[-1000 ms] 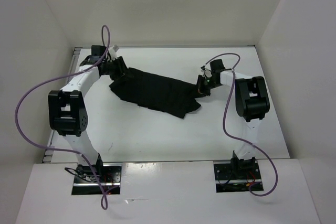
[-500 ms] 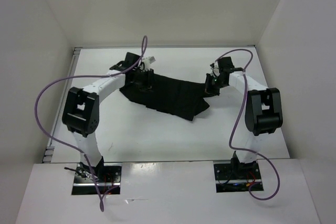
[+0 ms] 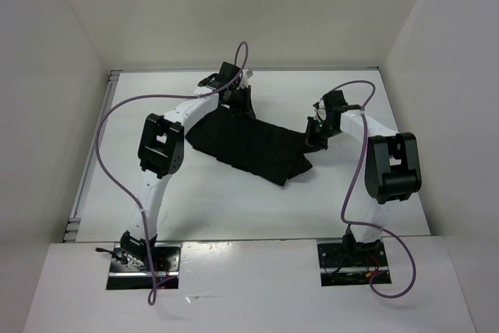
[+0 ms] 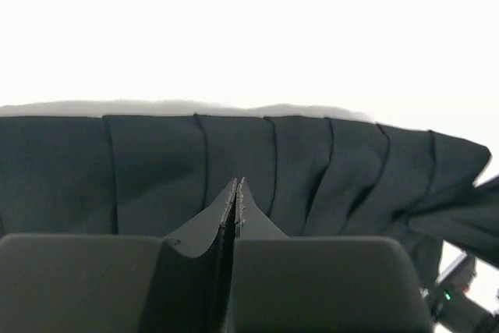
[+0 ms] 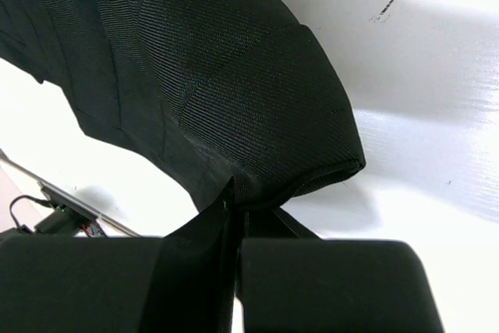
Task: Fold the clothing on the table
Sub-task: Fold the skirt
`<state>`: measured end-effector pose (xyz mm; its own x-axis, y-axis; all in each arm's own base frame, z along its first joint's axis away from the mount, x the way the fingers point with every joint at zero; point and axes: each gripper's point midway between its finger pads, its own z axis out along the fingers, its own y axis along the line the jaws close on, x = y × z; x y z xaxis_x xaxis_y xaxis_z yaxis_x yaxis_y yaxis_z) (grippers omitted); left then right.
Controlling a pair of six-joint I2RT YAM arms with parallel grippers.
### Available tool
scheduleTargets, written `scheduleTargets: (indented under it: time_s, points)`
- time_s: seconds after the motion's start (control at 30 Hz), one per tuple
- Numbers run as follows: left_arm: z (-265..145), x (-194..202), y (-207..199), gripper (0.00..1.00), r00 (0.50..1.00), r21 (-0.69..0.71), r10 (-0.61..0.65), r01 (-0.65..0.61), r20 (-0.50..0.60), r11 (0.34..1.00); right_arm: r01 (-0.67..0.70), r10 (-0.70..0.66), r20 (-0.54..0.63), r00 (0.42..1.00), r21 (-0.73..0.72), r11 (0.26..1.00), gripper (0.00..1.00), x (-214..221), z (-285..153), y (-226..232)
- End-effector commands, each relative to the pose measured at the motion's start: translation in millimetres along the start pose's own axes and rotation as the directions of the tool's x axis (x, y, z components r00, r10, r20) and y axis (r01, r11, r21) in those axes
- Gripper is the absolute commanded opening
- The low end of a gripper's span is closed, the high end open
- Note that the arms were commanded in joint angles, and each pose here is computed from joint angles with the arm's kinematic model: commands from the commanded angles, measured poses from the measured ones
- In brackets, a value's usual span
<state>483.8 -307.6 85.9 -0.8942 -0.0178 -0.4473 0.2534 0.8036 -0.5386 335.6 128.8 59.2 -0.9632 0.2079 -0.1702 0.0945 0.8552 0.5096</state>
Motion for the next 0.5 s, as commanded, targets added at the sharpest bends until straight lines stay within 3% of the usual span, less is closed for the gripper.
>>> scheduleTargets:
  time_s: [0.0, 0.47]
  points:
    - [6.1, 7.2, -0.1, 0.00, 0.999, -0.081, 0.022, -0.025, -0.032, 0.996, 0.032, -0.029, 0.080, 0.996, -0.032, 0.999, 0.00, -20.3, -24.9, 19.9]
    - [44.8, 51.2, 18.4, 0.00, 0.992, -0.192, 0.025, -0.049, -0.127, 0.980, 0.061, -0.056, 0.143, 0.988, -0.031, 0.998, 0.00, -48.8, -46.1, 38.0]
